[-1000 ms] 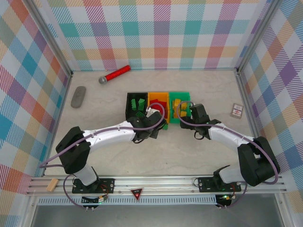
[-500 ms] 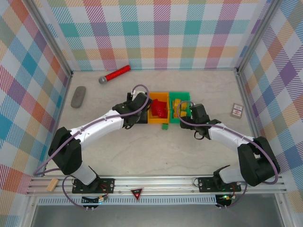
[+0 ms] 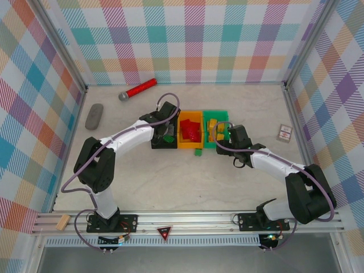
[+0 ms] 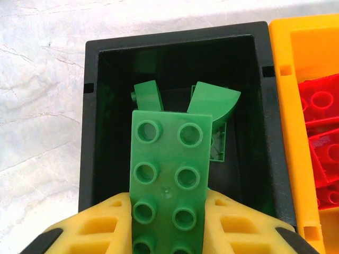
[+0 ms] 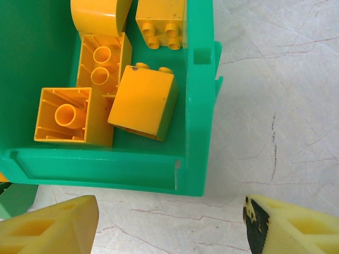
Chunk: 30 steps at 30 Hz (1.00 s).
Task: Sort the legos into containers by color
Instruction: Place the lego in the container, then pick up the lego from the center of the table.
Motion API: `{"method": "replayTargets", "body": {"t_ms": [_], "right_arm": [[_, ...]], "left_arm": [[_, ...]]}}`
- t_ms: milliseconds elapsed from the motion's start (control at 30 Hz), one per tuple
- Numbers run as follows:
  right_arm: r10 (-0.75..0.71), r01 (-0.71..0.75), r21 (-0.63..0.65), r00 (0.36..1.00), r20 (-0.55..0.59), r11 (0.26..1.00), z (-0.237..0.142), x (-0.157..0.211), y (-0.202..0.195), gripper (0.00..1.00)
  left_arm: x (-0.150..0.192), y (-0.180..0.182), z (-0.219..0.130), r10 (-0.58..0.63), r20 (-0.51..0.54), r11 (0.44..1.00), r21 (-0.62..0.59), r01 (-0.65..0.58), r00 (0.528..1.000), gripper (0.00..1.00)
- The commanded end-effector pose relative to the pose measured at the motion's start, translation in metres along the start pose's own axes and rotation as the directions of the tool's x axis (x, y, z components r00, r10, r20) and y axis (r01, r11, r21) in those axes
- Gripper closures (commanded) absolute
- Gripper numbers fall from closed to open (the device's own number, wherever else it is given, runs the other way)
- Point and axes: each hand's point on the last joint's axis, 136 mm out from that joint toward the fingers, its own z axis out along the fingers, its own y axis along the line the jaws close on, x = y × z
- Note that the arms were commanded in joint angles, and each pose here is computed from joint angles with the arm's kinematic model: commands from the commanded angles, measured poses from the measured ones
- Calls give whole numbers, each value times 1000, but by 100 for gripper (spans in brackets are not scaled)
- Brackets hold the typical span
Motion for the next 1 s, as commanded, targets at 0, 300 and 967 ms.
{"method": "replayTargets", "body": {"t_ms": [0, 300, 967], "right_arm": [[24, -24, -22, 999, 34, 999, -4, -10, 4, 27], [25, -24, -23, 999, 34, 999, -4, -10, 4, 27], [19, -18, -11, 998, 59, 1000, -5, -13, 1, 27]], "left_arm": [[-17, 0, -5, -7, 35, 1000, 15, 7, 999, 73], [-15, 2, -11, -13, 25, 999, 43, 12, 1000, 53], [54, 16, -39, -102, 92, 970, 228, 79, 990, 46]]}}
